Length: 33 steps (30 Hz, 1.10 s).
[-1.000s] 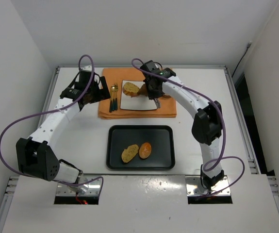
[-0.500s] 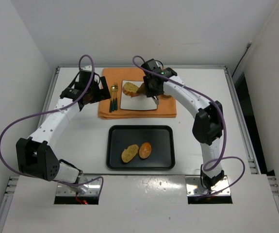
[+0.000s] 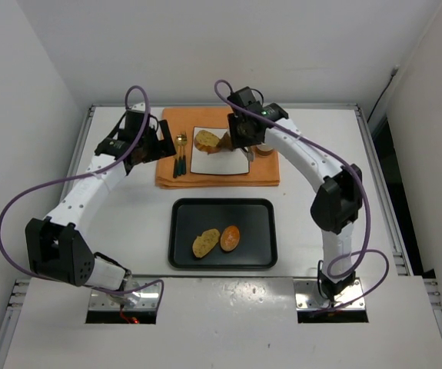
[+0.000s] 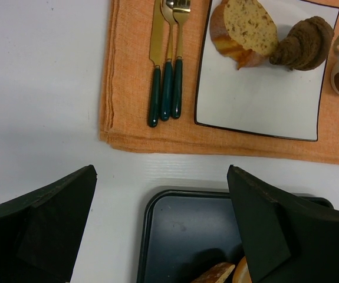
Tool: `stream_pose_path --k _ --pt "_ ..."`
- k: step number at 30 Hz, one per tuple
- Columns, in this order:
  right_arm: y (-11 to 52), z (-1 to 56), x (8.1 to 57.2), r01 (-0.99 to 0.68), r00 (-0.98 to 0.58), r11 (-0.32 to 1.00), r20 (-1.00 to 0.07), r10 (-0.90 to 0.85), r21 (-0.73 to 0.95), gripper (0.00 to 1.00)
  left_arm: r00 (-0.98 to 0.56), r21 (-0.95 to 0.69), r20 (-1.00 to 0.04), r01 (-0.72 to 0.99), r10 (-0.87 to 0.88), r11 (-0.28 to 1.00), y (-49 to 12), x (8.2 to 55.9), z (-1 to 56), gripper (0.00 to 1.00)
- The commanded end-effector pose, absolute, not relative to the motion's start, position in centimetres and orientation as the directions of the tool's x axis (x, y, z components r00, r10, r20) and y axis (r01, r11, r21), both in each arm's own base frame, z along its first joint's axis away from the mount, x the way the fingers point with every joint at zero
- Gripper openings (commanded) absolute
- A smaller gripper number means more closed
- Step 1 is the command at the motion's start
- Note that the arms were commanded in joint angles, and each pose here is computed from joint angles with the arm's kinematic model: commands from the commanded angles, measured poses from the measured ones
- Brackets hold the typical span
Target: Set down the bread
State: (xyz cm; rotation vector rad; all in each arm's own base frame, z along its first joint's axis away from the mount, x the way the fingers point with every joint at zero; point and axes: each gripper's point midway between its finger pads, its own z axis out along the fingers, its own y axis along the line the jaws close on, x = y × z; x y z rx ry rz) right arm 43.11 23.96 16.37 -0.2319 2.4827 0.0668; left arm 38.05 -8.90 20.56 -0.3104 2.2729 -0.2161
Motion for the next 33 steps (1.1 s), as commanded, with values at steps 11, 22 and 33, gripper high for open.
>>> stream_pose_path --k 11,22,33 --pt "19.6 26.8 44.9 -0.051 -0.612 0.998 -0.791 -0.01 0.026 0.41 -0.586 -0.288 -0.744 -0.153 -0.321 0.945 -8.8 39.9 22.9 0.99" --pt "12.5 28.9 46.0 0.11 -0.539 0.99 -0.831 0.135 0.09 0.41 -0.6 -0.296 -0.734 -0.141 -0.319 0.945 -9.2 39.9 22.6 0.99" --pt "2.5 27.2 44.2 0.32 -0.51 0.944 -0.826 0.241 0.079 0.41 -0.613 -0.317 -0.723 -0.114 -0.318 0.942 -10.0 40.2 22.6 0.99"
